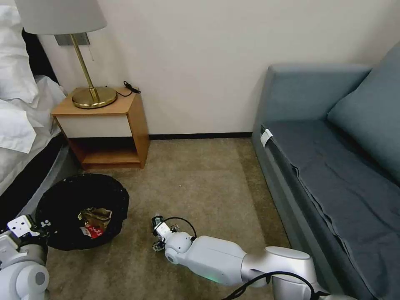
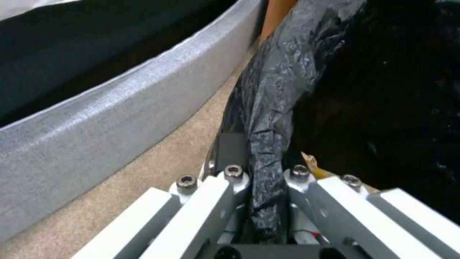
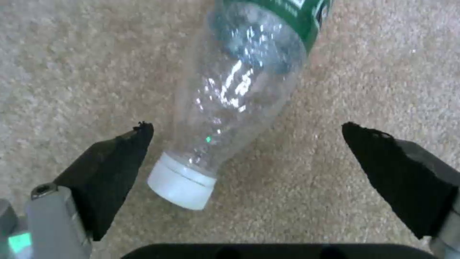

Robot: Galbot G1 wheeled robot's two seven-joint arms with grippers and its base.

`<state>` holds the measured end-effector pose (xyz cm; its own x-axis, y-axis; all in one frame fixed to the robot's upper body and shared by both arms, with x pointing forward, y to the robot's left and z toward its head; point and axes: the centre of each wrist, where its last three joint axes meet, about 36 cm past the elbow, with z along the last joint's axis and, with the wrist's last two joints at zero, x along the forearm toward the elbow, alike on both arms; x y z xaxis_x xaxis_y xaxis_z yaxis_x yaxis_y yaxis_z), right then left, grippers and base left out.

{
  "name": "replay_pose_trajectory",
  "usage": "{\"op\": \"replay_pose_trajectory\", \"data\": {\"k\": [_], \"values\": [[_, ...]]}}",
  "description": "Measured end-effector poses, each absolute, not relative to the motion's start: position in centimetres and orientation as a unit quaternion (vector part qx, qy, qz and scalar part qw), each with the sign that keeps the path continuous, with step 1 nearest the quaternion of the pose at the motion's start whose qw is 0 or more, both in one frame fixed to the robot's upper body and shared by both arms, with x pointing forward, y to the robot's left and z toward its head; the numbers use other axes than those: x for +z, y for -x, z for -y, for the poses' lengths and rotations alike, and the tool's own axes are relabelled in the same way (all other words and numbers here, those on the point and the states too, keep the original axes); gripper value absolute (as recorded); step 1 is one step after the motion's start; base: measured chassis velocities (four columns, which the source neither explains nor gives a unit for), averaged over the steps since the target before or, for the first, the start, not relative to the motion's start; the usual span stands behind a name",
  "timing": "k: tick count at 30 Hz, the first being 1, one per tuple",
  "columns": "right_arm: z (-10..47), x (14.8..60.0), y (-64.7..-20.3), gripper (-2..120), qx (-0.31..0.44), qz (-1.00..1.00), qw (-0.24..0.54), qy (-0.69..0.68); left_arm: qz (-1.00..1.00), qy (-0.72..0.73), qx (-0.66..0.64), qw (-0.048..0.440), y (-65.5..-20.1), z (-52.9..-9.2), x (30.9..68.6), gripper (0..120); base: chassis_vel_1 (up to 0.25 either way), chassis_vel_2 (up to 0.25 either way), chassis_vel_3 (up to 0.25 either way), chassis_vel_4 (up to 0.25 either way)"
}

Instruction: Pick up the trash bin, then pick up the garbage on the floor and place it into the trash bin.

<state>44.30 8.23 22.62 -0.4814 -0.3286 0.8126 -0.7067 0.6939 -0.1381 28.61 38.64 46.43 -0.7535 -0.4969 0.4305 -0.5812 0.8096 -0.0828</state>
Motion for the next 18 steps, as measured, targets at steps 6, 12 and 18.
{"op": "replay_pose_trajectory", "data": {"k": [6, 12, 18], "values": [[-7.6, 21.7, -44.3, 91, 0.239, 0.825, 0.406, -0.312, 0.93, -0.291, 0.106, 0.199, -28.5, -38.7, 46.3, 2, 0.0, 0.0, 0.0, 0.0], [-7.4, 21.3, -44.2, 71, 0.237, 0.823, 0.408, -0.316, 0.929, -0.293, 0.106, 0.2, -28.5, -38.7, 46.1, 2, 0.0, 0.0, 0.0, 0.0], [-7.2, 21.1, -44.2, 56, 0.235, 0.821, 0.408, -0.323, 0.928, -0.293, 0.106, 0.202, -28.6, -38.6, 45.9, 2, 0.0, 0.0, 0.0, 0.0]]}}
